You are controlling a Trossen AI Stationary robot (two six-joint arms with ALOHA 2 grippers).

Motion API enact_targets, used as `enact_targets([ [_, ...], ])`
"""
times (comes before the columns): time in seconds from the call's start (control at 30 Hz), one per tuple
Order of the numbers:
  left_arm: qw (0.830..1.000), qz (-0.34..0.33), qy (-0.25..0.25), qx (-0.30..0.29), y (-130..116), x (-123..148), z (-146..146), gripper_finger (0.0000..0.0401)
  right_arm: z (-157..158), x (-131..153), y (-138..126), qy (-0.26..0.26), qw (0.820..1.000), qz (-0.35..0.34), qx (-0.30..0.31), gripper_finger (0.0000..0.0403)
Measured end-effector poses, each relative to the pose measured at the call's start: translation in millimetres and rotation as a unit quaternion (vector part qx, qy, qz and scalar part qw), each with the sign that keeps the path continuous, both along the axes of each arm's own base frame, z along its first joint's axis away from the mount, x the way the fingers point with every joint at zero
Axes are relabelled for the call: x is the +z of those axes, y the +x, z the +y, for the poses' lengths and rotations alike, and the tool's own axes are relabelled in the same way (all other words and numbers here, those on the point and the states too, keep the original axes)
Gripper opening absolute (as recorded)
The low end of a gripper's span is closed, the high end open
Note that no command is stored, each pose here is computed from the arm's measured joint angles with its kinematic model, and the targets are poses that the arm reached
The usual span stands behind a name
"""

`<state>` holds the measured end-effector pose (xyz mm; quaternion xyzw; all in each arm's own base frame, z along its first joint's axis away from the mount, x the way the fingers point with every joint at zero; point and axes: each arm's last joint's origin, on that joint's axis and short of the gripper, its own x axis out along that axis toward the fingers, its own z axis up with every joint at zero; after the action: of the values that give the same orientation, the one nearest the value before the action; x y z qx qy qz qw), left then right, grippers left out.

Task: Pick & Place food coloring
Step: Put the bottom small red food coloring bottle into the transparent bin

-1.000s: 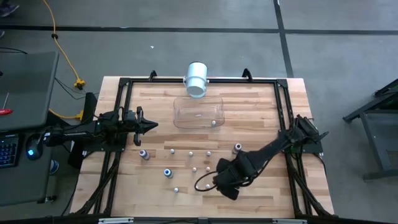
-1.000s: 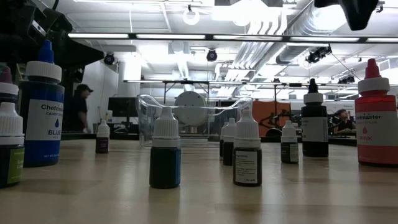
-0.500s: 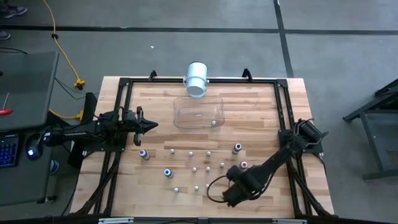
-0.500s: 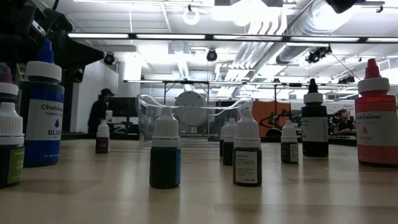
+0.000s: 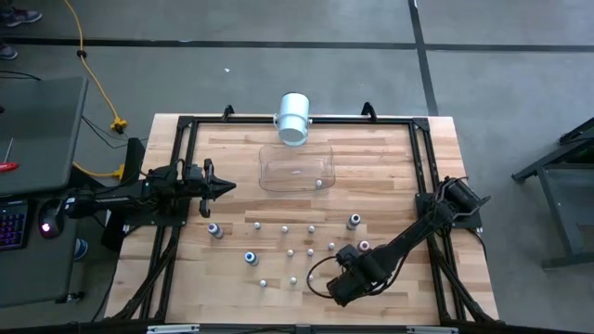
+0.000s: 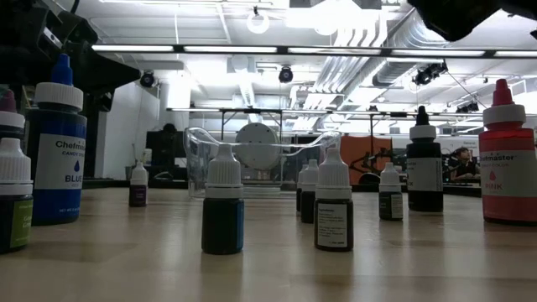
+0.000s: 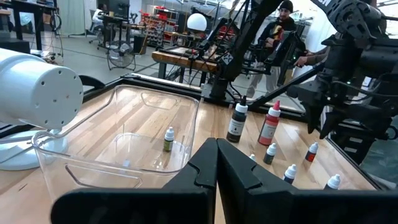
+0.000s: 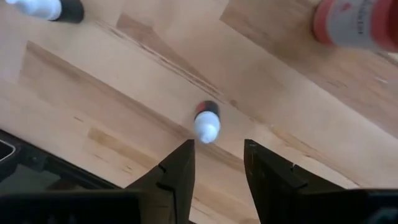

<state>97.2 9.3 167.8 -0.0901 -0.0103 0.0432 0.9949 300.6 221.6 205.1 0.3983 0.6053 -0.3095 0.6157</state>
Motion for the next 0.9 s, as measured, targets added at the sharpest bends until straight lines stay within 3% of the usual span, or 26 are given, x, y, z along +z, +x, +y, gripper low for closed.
enact_targets([
  [0.37,1.0,0.0,0.0,0.0,0,0,0,0.0001,4,-23,11,0.016,1.0,0.021,0.002,0.0182],
  [0.9,1.0,0.0,0.0,0.0,0,0,0,0.0001,2,-26,12,0.014,0.999,0.028,0.012,0.0172],
])
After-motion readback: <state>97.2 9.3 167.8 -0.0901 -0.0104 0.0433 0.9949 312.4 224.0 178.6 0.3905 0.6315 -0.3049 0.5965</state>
